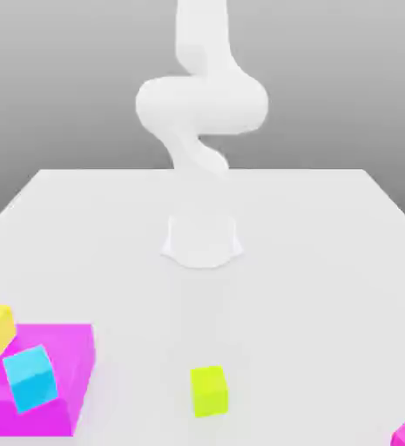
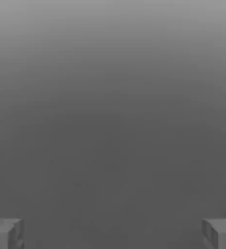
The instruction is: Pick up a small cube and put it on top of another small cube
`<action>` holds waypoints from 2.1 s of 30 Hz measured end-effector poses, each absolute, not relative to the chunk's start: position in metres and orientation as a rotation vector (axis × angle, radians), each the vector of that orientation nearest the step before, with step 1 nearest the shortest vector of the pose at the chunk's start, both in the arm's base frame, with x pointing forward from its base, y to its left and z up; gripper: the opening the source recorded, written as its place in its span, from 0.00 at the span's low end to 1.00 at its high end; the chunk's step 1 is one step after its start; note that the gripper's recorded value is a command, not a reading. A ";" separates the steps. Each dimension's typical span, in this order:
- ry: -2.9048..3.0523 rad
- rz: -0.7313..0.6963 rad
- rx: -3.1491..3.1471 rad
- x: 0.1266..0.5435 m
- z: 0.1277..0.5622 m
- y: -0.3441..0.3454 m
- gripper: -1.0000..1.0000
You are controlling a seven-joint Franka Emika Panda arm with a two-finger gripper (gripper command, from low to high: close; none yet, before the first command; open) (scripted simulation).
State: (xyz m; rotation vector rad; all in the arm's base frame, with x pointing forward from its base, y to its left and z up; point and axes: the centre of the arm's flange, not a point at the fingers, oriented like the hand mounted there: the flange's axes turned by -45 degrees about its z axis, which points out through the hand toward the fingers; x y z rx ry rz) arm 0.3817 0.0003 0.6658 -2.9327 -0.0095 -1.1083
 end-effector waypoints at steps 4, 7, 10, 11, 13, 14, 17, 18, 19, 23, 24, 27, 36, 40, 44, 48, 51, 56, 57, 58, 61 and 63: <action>-0.060 -0.919 -2.996 0.428 0.585 0.002 0.50; -0.097 -0.780 -3.034 0.451 0.523 0.004 0.50; -0.134 -0.639 -3.066 0.465 0.460 0.006 0.50; -0.146 -0.592 -3.075 0.467 0.439 0.006 0.50; -0.171 -0.498 -3.091 0.469 0.397 0.008 0.50; -0.183 -0.450 -3.098 0.469 0.376 0.008 0.50; -0.220 -0.307 -3.114 0.462 0.314 0.010 0.50; -0.233 -0.259 -3.118 0.458 0.294 0.010 0.50; -0.246 -0.211 -3.121 0.453 0.274 0.010 0.50; -0.290 -0.034 -3.128 0.427 0.201 0.010 0.50; -0.294 -0.017 -3.128 0.425 0.188 0.010 0.50; -0.298 -0.002 -3.128 0.423 0.153 0.010 0.50; -0.298 0.000 -3.128 0.422 0.130 0.010 0.00; -0.299 0.000 -3.128 0.423 0.166 0.010 0.00; -0.375 0.004 -3.121 0.440 0.194 0.035 0.00; -0.538 0.010 -3.100 0.473 0.206 0.096 0.00; -0.658 0.011 -3.076 0.493 0.215 0.148 0.00; -0.838 0.005 -3.028 0.512 0.234 0.239 0.00; -0.868 0.003 -3.018 0.514 0.237 0.256 0.00; -0.882 0.002 -3.013 0.515 0.229 0.264 0.00; -0.895 0.001 -3.010 0.515 0.187 0.271 1.00; -0.895 0.001 -3.010 0.515 0.187 0.271 1.00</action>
